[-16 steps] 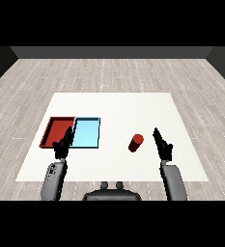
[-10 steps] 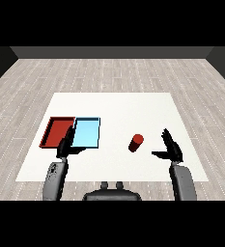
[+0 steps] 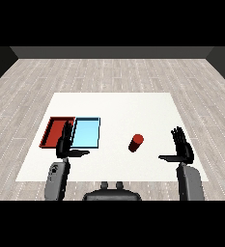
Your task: Pick the red can and put it in the red box
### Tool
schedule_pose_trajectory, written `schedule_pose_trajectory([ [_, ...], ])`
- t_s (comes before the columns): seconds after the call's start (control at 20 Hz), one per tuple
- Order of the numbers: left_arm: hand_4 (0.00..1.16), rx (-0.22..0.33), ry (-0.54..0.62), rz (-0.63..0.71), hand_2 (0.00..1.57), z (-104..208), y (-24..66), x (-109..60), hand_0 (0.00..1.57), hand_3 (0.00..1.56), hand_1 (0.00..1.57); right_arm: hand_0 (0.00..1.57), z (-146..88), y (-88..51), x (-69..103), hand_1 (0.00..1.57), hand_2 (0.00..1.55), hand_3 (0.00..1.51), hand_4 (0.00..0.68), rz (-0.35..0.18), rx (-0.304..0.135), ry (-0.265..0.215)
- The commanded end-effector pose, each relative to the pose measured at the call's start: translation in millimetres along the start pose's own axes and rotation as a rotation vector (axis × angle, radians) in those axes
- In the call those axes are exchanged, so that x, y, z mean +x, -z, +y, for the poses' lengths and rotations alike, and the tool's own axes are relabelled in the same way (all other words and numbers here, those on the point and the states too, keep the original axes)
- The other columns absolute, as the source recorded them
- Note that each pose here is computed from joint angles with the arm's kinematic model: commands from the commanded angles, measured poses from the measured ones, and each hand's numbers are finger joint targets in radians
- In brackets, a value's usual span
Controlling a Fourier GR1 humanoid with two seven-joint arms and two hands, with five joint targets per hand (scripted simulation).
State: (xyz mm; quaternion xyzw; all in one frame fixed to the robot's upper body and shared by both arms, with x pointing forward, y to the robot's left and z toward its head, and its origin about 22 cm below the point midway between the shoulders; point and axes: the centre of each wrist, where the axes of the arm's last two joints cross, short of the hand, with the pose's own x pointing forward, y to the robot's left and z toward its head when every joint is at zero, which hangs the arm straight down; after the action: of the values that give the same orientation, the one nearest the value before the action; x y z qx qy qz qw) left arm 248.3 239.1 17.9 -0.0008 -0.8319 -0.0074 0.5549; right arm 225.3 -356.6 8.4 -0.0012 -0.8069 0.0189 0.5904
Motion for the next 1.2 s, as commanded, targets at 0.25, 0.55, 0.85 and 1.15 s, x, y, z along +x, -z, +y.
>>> schedule_pose_trajectory([
  [0.25, 0.0, -0.002, -0.013, -0.08, 0.0, 5, -15.2, -5.6, 0.0, 0.0, 0.0, 0.0, -15, -2.3, -22.5, 0.0, 0.0, 0.0, 0.0, -0.026, 0.01, 0.038],
  [0.55, 0.0, 0.003, -0.055, -0.051, 0.0, -3, 3.2, -5.6, 0.0, 0.0, 0.0, 0.0, 15, 8.0, -4.7, 0.0, 0.0, 0.0, 0.0, -0.027, 0.012, 0.044],
  [0.85, 0.0, 0.025, -0.026, -0.069, 0.0, 7, -5.5, -6.1, 0.0, 0.0, 0.0, 0.0, 16, 21.9, -25.6, 0.0, 0.0, 0.0, 0.0, 0.044, 0.043, 0.084],
  [1.15, 0.0, 0.021, -0.06, -0.078, 0.0, 18, -12.3, 2.4, 0.0, 0.0, 0.0, 0.0, 39, 24.9, -27.1, 0.0, 0.0, 0.0, 0.0, 0.091, 0.038, 0.123],
])
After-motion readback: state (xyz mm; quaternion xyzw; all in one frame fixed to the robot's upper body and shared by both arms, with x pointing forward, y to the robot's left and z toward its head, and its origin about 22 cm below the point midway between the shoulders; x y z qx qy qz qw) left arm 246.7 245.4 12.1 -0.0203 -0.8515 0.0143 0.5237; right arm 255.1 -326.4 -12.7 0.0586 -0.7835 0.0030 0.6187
